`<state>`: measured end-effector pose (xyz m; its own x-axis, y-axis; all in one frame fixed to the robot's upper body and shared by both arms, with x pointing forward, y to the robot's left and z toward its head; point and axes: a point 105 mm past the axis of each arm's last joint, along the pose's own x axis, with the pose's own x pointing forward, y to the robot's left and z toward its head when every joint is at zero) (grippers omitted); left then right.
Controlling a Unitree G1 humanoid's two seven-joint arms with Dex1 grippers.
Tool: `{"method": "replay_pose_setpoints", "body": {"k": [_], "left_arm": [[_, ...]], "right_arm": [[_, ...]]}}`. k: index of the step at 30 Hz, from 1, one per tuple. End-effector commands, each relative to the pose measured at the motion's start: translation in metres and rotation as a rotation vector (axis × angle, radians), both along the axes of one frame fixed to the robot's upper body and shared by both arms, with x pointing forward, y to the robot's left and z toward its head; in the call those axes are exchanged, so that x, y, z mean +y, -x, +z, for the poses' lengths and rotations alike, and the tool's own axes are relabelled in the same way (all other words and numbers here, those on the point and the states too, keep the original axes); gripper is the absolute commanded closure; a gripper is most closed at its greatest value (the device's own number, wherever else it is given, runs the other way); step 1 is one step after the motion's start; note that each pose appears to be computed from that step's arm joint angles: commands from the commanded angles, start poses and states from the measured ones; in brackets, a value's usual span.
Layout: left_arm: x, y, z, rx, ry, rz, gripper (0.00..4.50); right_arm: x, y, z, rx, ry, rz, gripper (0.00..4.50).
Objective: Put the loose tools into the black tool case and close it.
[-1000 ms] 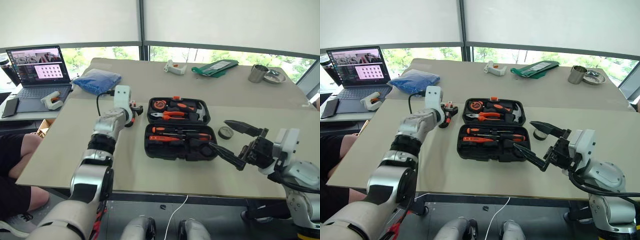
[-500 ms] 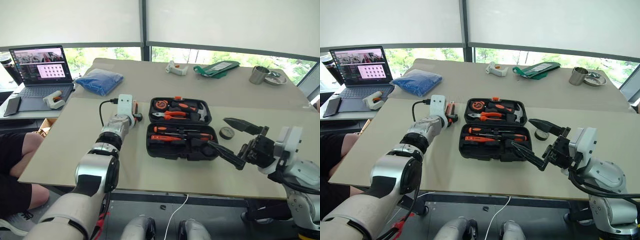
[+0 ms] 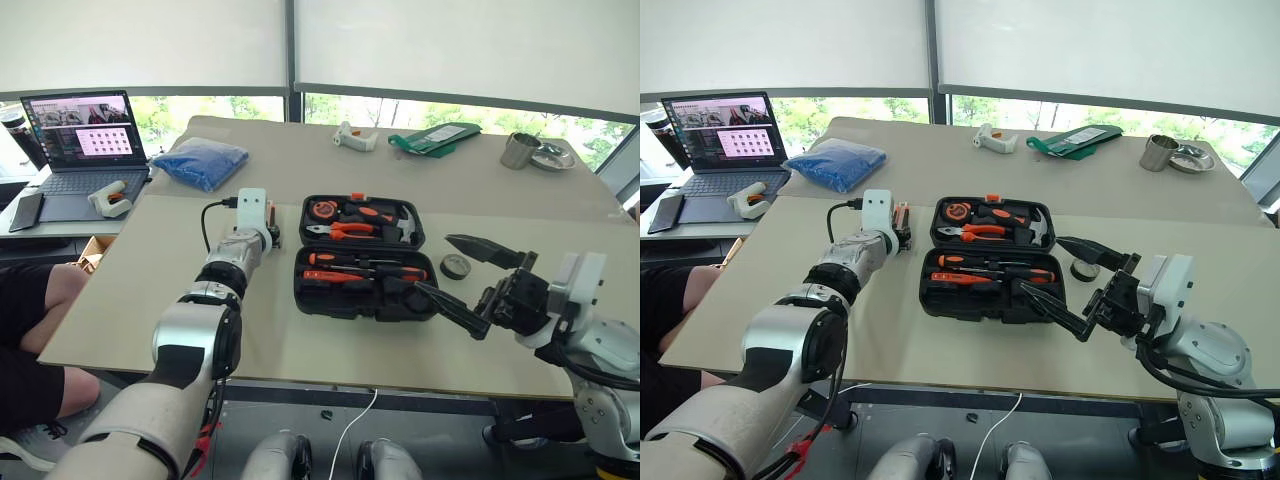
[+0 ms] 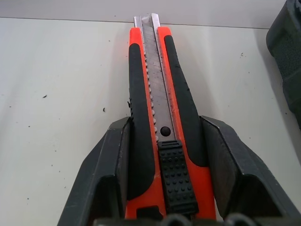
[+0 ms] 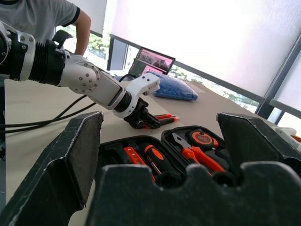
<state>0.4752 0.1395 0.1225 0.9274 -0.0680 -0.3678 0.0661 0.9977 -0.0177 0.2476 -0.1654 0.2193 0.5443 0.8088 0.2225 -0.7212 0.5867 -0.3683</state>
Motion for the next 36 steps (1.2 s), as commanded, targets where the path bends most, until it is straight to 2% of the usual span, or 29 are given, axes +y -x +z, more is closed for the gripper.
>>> {"method": "replay_pose_setpoints", "body": {"k": [1, 3, 5, 7, 9, 12, 16, 18, 23, 30, 36], "left_arm": [[0.017, -0.005, 0.019, -0.093, -0.042, 0.004, 2.73], [0.021, -0.008, 0.044, -0.243, -0.031, -0.051, 2.73], [0.010, 0.002, 0.076, -0.439, -0.018, -0.290, 2.73], [-0.005, 0.026, 0.091, -0.559, -0.026, -0.574, 2.73], [-0.014, 0.057, 0.091, -0.582, -0.106, -0.867, 2.73], [-0.027, 0.104, 0.084, -0.524, -0.186, -1.255, 2.73], [-0.045, 0.139, 0.066, -0.359, -0.280, -1.554, 2.73], [-0.054, 0.145, 0.057, -0.312, -0.328, -1.611, 2.73], [-0.075, 0.134, 0.032, -0.220, -0.442, -1.562, 2.73], [-0.098, 0.122, 0.030, -0.215, -0.445, -1.511, 2.73], [-0.098, 0.119, 0.025, -0.168, -0.463, -1.525, 2.73]], "right_arm": [[0.000, 0.004, 0.008, -0.032, -0.001, 0.007, 0.00], [-0.002, 0.005, 0.008, -0.033, 0.001, -0.001, 0.00], [-0.005, 0.007, 0.007, -0.032, 0.010, -0.011, 0.00], [-0.008, 0.008, 0.005, -0.032, 0.024, -0.020, 0.00], [-0.015, 0.011, 0.003, -0.021, 0.045, -0.032, 0.00], [-0.024, 0.015, 0.000, 0.004, 0.075, -0.044, 0.00], [-0.032, 0.019, -0.006, 0.046, 0.097, -0.047, 0.00], [-0.035, 0.019, -0.007, 0.050, 0.090, -0.054, 0.00], [-0.030, 0.024, -0.014, 0.069, 0.092, -0.041, 0.00], [-0.036, 0.031, -0.015, 0.078, 0.092, -0.085, 0.00], [-0.039, 0.038, -0.017, 0.091, 0.099, -0.109, 0.00]]}}
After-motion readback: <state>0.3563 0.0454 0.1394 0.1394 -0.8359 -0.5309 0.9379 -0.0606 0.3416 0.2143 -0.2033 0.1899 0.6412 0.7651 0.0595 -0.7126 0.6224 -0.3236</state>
